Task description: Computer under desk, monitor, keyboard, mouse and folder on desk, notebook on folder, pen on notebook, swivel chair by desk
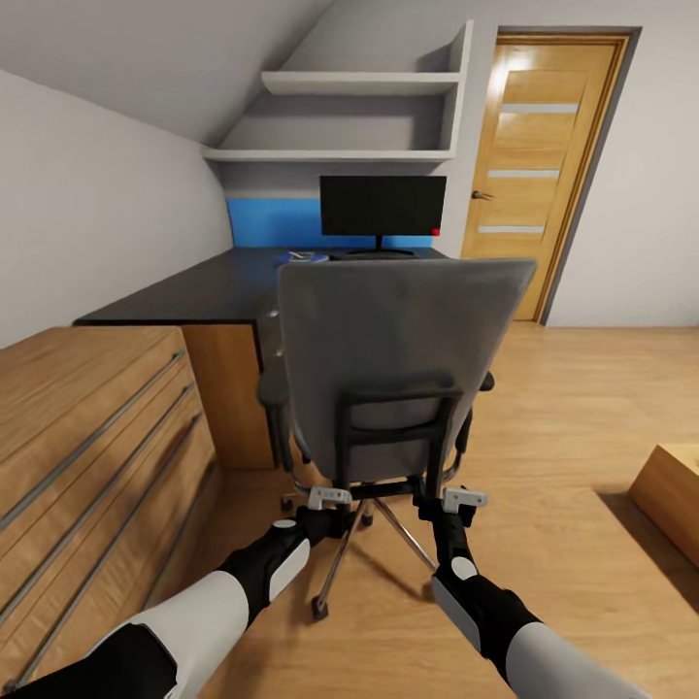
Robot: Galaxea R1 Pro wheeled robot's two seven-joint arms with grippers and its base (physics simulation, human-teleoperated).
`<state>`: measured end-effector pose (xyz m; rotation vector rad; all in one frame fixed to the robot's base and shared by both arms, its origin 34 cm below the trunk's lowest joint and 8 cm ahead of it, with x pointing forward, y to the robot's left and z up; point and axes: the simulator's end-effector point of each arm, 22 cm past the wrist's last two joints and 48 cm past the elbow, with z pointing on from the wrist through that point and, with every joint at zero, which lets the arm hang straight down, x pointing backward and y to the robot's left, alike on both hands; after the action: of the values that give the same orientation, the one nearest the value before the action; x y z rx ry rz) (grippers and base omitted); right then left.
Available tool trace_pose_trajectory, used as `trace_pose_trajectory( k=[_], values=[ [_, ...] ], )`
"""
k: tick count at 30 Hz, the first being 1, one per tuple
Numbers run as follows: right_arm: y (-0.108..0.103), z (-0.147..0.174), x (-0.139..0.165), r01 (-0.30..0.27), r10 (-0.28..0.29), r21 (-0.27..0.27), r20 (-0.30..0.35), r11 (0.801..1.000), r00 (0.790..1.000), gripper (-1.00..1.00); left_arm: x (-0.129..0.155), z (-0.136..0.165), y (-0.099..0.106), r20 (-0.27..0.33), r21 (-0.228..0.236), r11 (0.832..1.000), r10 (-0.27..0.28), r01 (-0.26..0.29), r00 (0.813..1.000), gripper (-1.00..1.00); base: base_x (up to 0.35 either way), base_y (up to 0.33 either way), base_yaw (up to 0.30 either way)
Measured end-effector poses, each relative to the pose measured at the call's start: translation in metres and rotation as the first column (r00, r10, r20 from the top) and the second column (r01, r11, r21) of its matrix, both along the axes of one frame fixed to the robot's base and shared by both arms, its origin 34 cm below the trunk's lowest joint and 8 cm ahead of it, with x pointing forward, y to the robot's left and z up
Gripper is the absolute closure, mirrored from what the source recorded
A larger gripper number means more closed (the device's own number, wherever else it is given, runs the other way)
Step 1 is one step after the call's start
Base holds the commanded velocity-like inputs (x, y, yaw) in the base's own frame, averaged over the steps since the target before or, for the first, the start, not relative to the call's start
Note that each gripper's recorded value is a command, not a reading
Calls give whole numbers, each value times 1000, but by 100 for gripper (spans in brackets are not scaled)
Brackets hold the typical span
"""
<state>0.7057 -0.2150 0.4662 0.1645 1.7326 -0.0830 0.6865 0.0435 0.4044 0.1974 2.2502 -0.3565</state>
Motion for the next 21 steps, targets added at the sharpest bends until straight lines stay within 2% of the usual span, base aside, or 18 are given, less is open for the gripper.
trace_pose_trajectory(
  k=[6, 21],
  values=[
    [0, 0, 0, 1, -1, 0, 0, 1000, 1000, -100, 2, 3, -1, 17, -6, 1000, 3, -3, 1000, -100, 319, -107, 0],
    [-1, 0, 0, 1, -1, 0, 0, 1000, 1000, -100, 0, -1, 1, 7, 1, 1000, 3, -3, 1000, -100, 319, -107, 0]
  ],
)
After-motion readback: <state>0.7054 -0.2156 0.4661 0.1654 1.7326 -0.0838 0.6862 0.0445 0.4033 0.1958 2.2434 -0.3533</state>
